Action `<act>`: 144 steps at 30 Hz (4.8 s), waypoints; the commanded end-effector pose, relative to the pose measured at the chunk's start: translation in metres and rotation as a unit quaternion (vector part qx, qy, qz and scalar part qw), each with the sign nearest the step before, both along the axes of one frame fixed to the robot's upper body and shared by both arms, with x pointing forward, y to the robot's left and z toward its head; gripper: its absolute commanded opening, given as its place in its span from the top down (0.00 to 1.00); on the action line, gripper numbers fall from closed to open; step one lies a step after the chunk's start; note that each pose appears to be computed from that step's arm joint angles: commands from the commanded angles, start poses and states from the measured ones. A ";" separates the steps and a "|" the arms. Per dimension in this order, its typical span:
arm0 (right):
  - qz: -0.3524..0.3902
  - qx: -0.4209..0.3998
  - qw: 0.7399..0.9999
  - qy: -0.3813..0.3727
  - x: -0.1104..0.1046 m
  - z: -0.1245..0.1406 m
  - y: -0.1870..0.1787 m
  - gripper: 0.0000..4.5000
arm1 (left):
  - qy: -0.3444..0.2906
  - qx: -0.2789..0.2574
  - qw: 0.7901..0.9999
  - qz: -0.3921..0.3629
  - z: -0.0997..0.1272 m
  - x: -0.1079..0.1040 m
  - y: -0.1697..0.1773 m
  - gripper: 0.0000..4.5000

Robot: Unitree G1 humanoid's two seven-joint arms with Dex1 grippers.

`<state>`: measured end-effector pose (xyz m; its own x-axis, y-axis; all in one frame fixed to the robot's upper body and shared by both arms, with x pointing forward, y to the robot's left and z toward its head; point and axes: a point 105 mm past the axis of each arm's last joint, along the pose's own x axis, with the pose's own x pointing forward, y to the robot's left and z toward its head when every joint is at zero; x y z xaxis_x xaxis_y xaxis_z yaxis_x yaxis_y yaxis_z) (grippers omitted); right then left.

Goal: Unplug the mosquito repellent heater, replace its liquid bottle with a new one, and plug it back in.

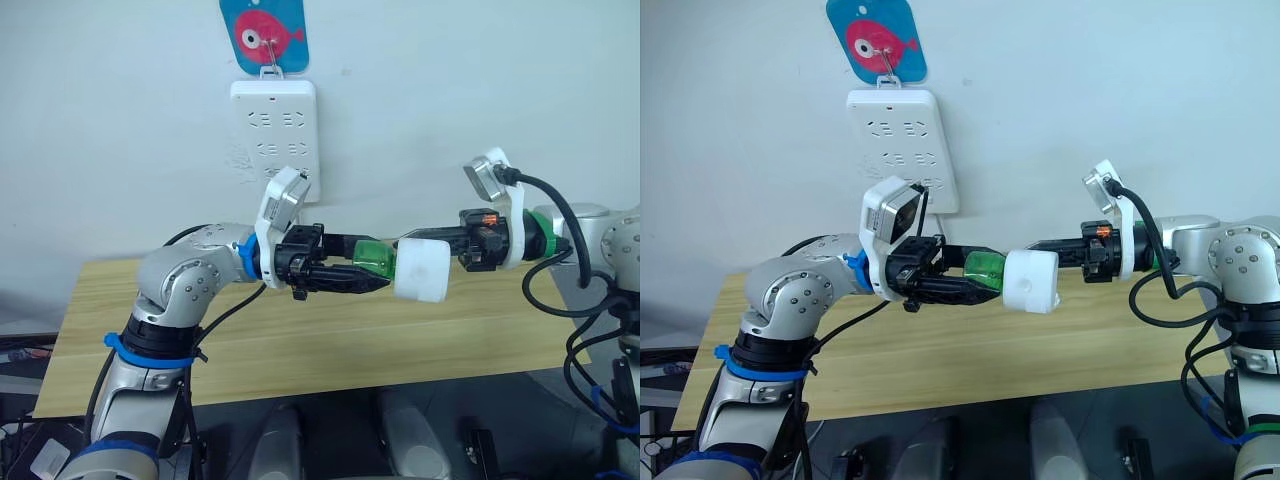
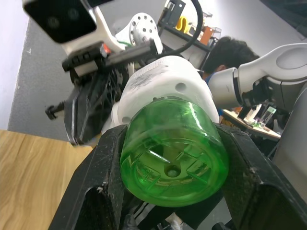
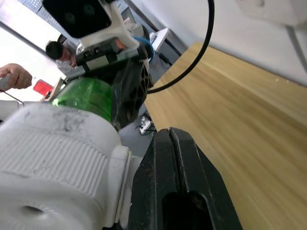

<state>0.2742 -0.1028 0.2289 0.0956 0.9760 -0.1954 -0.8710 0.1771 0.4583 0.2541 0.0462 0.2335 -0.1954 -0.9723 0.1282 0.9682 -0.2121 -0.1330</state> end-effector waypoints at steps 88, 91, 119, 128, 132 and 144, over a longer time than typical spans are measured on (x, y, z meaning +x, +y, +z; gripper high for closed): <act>-0.466 0.189 0.845 0.182 -0.026 -0.024 -0.007 0.00 | -0.594 -0.006 0.755 0.277 -0.051 0.049 -0.014 0.49; -0.469 0.195 0.838 0.201 -0.025 -0.021 0.002 0.00 | -0.610 -0.002 0.739 0.285 -0.052 0.054 -0.015 0.49; -0.499 0.278 0.771 0.281 0.009 -0.012 0.018 0.30 | -0.661 -0.021 0.698 0.274 -0.056 0.052 -0.019 0.49; -0.501 0.289 0.756 0.305 0.011 -0.013 0.018 0.30 | -0.640 -0.015 0.723 0.261 -0.065 0.048 -0.017 0.49; -0.503 0.295 0.750 0.312 0.012 -0.013 0.016 0.30 | -0.621 -0.014 0.733 0.277 -0.062 0.051 -0.012 0.27; -0.522 0.284 0.756 0.273 0.017 -0.014 0.000 0.30 | -0.535 0.062 0.787 0.301 -0.079 0.050 0.027 0.00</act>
<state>0.2937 -0.0995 0.2037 0.9230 0.3657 -0.1197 0.0132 0.2808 0.9597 0.3091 0.0696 0.1417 0.3862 -0.9201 0.0653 0.4528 0.2508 0.8556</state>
